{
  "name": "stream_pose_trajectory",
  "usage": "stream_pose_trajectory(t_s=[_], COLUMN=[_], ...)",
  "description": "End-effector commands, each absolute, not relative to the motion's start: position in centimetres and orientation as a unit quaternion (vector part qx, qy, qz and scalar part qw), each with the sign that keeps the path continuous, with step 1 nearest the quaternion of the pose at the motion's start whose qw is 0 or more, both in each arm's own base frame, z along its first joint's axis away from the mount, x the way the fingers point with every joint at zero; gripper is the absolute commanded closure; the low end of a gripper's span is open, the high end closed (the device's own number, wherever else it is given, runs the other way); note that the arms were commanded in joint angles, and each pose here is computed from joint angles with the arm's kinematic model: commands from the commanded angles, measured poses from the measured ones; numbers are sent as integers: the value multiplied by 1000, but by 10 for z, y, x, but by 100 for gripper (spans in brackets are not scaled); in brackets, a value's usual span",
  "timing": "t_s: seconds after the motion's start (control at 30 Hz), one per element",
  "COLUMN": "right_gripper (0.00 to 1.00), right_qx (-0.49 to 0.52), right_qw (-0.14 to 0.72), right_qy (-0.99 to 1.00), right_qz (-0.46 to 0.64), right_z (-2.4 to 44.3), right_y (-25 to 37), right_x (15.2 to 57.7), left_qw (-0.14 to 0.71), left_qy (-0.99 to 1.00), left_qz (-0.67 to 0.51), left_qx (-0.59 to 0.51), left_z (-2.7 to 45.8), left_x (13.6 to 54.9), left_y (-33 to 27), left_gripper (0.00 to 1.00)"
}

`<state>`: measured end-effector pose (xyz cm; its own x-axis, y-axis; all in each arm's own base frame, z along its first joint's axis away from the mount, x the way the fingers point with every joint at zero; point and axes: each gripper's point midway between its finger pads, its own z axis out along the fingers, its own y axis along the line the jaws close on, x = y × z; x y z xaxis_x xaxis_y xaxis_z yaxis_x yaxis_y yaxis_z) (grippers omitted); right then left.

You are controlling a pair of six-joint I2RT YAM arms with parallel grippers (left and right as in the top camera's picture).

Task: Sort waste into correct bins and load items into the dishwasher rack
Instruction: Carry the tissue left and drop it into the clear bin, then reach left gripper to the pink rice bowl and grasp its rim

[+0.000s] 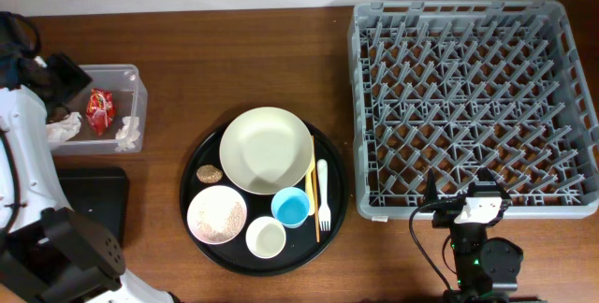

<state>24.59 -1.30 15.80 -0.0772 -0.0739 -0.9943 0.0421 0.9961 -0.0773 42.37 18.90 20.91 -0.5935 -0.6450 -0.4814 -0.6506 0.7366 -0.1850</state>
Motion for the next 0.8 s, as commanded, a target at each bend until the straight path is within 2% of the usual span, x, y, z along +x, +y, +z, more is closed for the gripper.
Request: stream_pose_trajectory(t_s=[0.0,0.03,0.1,0.13,0.23,0.3,0.37,0.43,0.47,0.63,0.73,0.77], right_gripper=[2,2,2,2,2,2,2,2,2,2,2,2], right_qx=[-10,-10,-10,-10,-10,-10,-10,-10,-10,-10,-10,-10], right_qw=[678,678,678,678,678,678,678,678,678,678,678,678], right_qy=[734,734,734,734,734,734,734,734,734,734,734,734], right_qz=[-40,-41,-41,-40,-40,-41,-40,-40,-41,-41,-41,-40], right_z=[156,156,156,156,156,156,156,156,156,156,156,156], right_y=[-12,-12,-12,-12,-12,-12,-12,-12,-12,-12,-12,-12], right_x=[246,246,246,246,246,246,246,246,246,246,246,246], left_qw=[273,262,231,205,136,92,44,-4,-22,-95,-124,-128], left_qy=[905,911,923,932,945,954,969,982,985,990,988,988], left_qz=[-55,-58,-63,-74,-141,-139,-136,-133,-131,-97,-88,-86], left_qx=[-323,-313,-301,-290,-263,-249,-199,-132,-113,-33,-11,-5], left_z=[233,234,230,224,217,212,201,184,175,118,100,98], left_x=[422,417,406,399,379,361,341,322,314,273,254,250], left_y=[141,130,110,93,44,26,0,-34,-46,-89,-100,-102], left_gripper=[33,33,20,1,1,1,11,32,37,83,99,99])
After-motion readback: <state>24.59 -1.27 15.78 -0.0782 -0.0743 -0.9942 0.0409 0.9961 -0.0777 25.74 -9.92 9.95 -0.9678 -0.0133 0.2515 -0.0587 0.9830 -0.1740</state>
